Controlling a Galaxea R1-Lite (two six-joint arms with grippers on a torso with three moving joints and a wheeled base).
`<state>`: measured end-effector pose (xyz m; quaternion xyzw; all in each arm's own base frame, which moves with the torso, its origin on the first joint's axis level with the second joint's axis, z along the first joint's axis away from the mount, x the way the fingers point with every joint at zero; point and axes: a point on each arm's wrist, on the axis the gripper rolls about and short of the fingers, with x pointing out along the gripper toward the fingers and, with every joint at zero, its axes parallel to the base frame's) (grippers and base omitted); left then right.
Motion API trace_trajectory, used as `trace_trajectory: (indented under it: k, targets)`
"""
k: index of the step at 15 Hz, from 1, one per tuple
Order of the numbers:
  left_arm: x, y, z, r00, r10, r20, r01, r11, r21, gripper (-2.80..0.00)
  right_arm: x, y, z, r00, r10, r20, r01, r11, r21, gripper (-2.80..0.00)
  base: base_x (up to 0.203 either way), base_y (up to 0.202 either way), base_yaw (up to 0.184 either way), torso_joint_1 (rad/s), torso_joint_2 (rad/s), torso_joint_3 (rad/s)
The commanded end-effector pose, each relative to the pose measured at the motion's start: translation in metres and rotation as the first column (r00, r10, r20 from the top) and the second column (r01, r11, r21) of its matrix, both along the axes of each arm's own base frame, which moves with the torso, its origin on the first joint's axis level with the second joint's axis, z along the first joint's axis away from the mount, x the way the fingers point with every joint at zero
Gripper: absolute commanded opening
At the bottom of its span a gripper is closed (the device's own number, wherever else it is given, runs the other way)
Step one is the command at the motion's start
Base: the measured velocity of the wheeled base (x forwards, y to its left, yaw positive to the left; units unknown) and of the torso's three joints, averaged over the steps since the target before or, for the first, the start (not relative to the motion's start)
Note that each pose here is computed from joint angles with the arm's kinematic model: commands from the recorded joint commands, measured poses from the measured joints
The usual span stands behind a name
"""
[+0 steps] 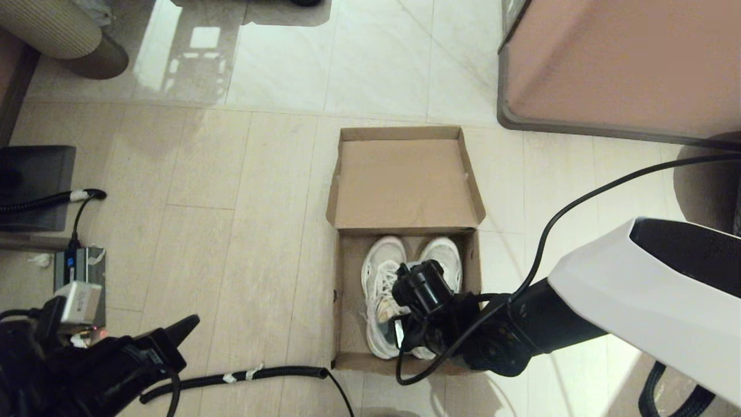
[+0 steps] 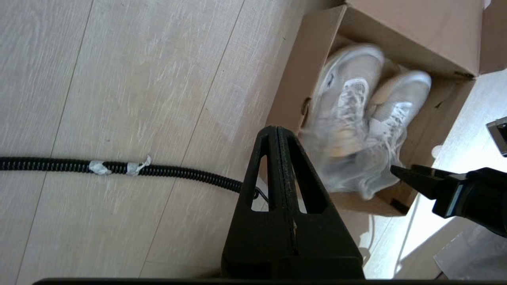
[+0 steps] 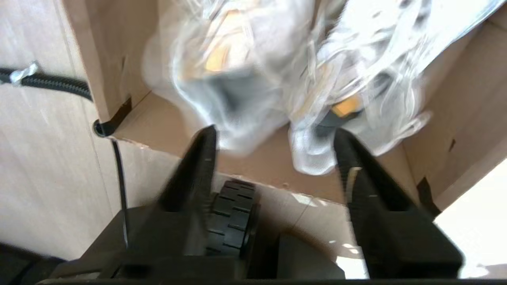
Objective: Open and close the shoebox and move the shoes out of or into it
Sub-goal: Put the shoes into the shoe box, then close the shoe box
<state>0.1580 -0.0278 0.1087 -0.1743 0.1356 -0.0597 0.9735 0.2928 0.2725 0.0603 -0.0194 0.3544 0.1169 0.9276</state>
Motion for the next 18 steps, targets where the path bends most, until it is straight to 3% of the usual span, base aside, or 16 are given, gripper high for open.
trace_trajectory:
  k: [1,5,8,9,12,15,16,18]
  targets:
    - [-0.001,0.0,0.002,1.0,0.001,0.013,-0.001,1.0,-0.004,-2.8,-0.003,-0.001,0.007,1.0,0.0,0.012,0.0,1.0,0.01,0.0,0.0,0.0,0.0,0.0,0.0,0.0]
    - [0.01,-0.002,0.008,0.999,-0.003,0.041,0.003,1.0,-0.01,-2.8,-0.01,-0.009,0.041,0.998,-0.003,0.066,-0.001,0.998,0.06,0.0,0.0,0.0,0.0,0.0,0.0,0.0]
    - [0.052,-0.014,0.018,0.996,-0.029,0.082,0.03,0.999,-0.015,-2.8,-0.014,-0.038,0.084,0.992,-0.057,0.113,0.044,0.993,0.113,0.0,0.0,0.0,0.0,0.0,0.0,0.0]
    - [0.07,-0.021,0.02,0.995,-0.044,0.093,0.046,0.999,-0.017,-2.8,-0.011,-0.057,0.096,0.988,-0.1,0.119,0.085,0.988,0.125,-2.8,0.0,0.0,0.0,0.0,0.0,0.0]
    - [0.118,-0.042,0.016,0.991,-0.081,0.108,0.084,0.996,-0.022,-2.8,0.0,-0.122,0.123,0.982,-0.179,0.06,0.165,0.97,0.18,-2.8,0.0,0.0,0.0,0.0,0.0,0.0]
    - [0.163,-0.064,0.009,0.984,-0.11,0.139,0.117,0.992,-0.047,-2.8,0.018,-0.193,0.135,0.985,-0.13,-0.11,0.159,0.931,0.328,-2.8,0.0,0.0,0.0,0.0,0.0,0.0]
    - [0.177,-0.069,0.01,0.981,-0.118,0.156,0.13,0.989,-0.069,-2.8,0.032,-0.211,0.137,0.983,-0.119,-0.142,0.165,0.91,0.38,-2.8,0.0,0.0,0.0,0.0,0.0,0.0]
    - [0.201,-0.078,0.01,0.978,-0.144,0.149,0.16,0.982,-0.104,-2.8,0.068,-0.227,0.129,0.974,-0.145,-0.172,0.205,0.886,0.415,-2.8,0.0,0.0,0.0,0.0,0.0,0.0]
